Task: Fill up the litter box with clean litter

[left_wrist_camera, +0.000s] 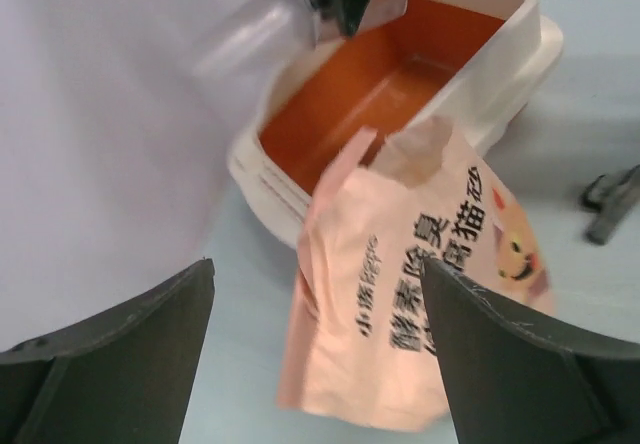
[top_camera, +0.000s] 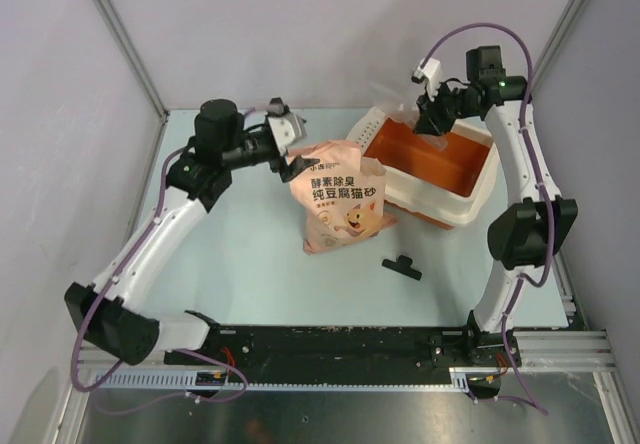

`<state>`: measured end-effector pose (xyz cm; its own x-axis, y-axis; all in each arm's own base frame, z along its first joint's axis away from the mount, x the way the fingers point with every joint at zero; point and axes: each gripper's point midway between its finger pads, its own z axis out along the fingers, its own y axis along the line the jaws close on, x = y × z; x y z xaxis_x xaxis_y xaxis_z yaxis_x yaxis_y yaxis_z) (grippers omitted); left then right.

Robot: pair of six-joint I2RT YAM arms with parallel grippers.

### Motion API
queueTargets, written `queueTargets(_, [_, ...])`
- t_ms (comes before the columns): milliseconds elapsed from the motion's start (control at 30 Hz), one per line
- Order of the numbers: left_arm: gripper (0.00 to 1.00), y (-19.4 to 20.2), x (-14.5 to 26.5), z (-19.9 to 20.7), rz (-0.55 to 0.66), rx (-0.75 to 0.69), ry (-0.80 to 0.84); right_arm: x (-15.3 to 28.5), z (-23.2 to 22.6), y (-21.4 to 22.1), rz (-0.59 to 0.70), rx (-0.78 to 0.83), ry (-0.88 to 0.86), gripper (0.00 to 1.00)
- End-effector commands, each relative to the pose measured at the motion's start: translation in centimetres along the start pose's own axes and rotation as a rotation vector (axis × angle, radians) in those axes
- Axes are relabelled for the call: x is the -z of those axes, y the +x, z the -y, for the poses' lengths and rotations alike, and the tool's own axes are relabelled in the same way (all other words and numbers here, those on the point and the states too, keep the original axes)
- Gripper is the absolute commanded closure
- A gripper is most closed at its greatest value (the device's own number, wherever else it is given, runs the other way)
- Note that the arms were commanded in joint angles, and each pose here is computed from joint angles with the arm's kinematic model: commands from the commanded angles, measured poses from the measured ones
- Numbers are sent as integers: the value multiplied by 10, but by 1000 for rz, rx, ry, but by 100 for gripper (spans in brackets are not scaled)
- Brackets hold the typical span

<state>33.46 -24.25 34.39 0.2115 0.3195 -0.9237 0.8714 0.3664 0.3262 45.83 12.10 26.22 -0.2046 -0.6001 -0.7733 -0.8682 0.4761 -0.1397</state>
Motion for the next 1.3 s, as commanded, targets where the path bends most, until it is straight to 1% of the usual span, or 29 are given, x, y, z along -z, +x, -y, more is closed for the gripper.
queueTargets(0, [12, -54, 12, -15, 43, -681, -79, 51, -79, -71, 196, -35, -192, 100])
queueTargets(67, [14, -59, 11, -15, 47, -781, -92, 54, -118, -76, 201, -78, -308, 100])
queueTargets(100, [14, -64, 11, -14, 52, -857, -107, 55, -130, -76, 197, -90, -335, 100])
queueTargets(133, [14, -60, 9, -10, 53, -894, -104, 55, -141, -75, 190, -118, -366, 100])
queueTargets(167, [15, -74, 15, -10, 86, -967, -147, 56, -160, -71, 190, -138, -412, 100])
queueTargets(200, [15, -80, 14, -4, 106, -1051, -153, 55, -173, -72, 188, -140, -445, 100])
queueTargets(233, [15, -73, 13, 1, 106, -1079, -154, 54, -181, -70, 182, -147, -459, 100])
queueTargets(267, [15, -83, 17, 5, 129, -1143, -174, 59, -189, -71, 185, -147, -466, 100])
queueTargets(400, [16, -83, 13, 27, 161, -1232, -136, 61, -214, -71, 182, -171, -533, 100])
queueTargets(467, [17, -77, 10, 35, 164, -1276, -115, 61, -216, -73, 186, -184, -540, 100])
queueTargets(600, [21, -83, 6, 51, 197, -1295, -114, 62, -221, -73, 187, -200, -555, 100])
queueTargets(667, [24, -80, 2, 57, 201, -1322, -102, 62, -228, -71, 174, -192, -570, 100])
queueTargets(700, [28, -79, 0, 60, 205, -1329, -95, 61, -231, -69, 166, -180, -576, 100])
queueTargets(833, [38, -76, -9, 68, 219, -1354, -63, 60, -246, -66, 138, -145, -587, 100])
queueTargets(867, [44, -75, -11, 69, 218, -1366, -57, 59, -250, -66, 134, -143, -598, 100])
queueTargets(933, [50, -74, -15, 75, 227, -1372, -43, 59, -251, -66, 135, -152, -597, 100])
queueTargets(967, [55, -73, -17, 77, 229, -1379, -34, 59, -251, -67, 136, -153, -597, 100])
queueTargets(1033, [60, -66, -21, 84, 233, -1380, -11, 58, -249, -68, 137, -153, -589, 100])
queueTargets(1067, [68, -64, -21, 87, 234, -1384, -4, 57, -248, -68, 135, -154, -585, 100])
queueTargets(1133, [79, -56, -24, 93, 223, -1377, 13, 56, -243, -69, 136, -161, -566, 100])
queueTargets(1167, [97, -54, -23, 94, 219, -1362, 14, 56, -241, -70, 133, -189, -559, 100])
queueTargets(1200, [100, -50, -24, 96, 211, -1343, 20, 56, -233, -72, 146, -201, -537, 100])
queueTargets(1233, [100, -48, -23, 94, 192, -1321, 10, 60, -228, -76, 163, -211, -529, 91])
queueTargets(1267, [100, -46, -23, 92, 178, -1249, 6, 63, -224, -79, 182, -211, -524, 62])
